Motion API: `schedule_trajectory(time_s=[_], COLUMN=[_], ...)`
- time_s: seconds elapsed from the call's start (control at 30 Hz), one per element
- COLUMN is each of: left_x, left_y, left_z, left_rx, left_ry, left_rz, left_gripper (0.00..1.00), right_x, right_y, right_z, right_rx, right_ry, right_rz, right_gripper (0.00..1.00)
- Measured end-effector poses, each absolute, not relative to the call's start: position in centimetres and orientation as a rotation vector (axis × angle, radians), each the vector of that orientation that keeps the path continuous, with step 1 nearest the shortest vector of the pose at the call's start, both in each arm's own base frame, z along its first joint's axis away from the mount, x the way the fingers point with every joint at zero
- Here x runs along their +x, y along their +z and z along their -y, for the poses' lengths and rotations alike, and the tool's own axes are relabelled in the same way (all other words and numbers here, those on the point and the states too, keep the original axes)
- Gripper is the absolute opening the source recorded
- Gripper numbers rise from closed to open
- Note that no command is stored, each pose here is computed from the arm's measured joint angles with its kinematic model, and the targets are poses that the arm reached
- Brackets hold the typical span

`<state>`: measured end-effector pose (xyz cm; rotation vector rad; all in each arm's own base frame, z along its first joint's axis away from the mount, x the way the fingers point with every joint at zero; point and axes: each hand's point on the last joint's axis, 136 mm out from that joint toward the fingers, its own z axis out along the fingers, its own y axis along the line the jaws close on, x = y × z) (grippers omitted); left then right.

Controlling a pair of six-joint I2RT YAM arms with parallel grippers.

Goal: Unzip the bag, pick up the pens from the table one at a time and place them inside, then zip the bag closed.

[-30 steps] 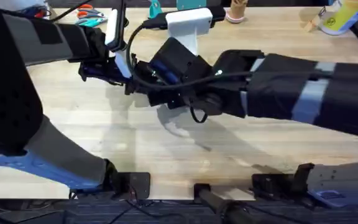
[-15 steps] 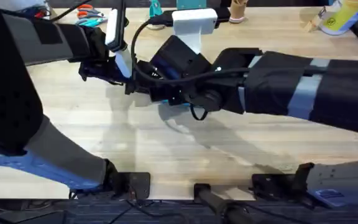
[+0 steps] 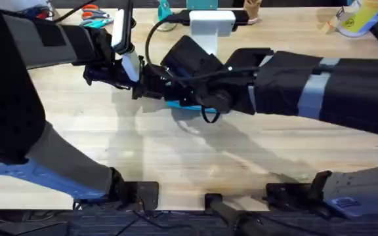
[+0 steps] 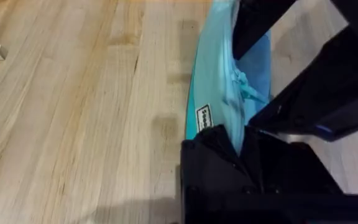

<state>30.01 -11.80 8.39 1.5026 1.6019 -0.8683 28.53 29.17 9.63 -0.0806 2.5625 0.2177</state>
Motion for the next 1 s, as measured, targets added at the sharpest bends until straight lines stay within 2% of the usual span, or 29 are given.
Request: schedule_trajectory(time_s=[0.43,0.63,0.77,0.83,0.9,1.0], left_x=[30.0,30.0,30.0,30.0,30.0,30.0], left_y=[8.4,8.4,8.4,8.4,8.4,8.4], left_z=[11.8,11.8,11.8,11.8,11.8,11.8], left_rx=[1.502,1.503,1.503,1.503,1.503,1.503], left_ry=[-0.869,-0.869,-0.869,-0.869,-0.869,-0.869], left_rz=[-1.602,-1.602,-1.602,-1.602,-1.602,-1.602], left_gripper=[0.041,0.041,0.041,0.041,0.041,0.041], right_x=[29.2,29.3,29.3,29.4,29.5,29.7], right_y=[9.9,9.8,9.8,9.8,9.8,9.8], right_z=[-28.6,-28.1,-27.9,-27.6,-27.2,-27.2], right_rx=[0.048,0.058,0.064,0.065,0.073,0.082], right_ry=[0.217,0.186,0.175,0.161,0.143,0.145], right_rz=[-2.537,-2.534,-2.533,-2.533,-2.528,-2.524], right_gripper=[0.865,0.718,0.659,0.548,0.367,0.159])
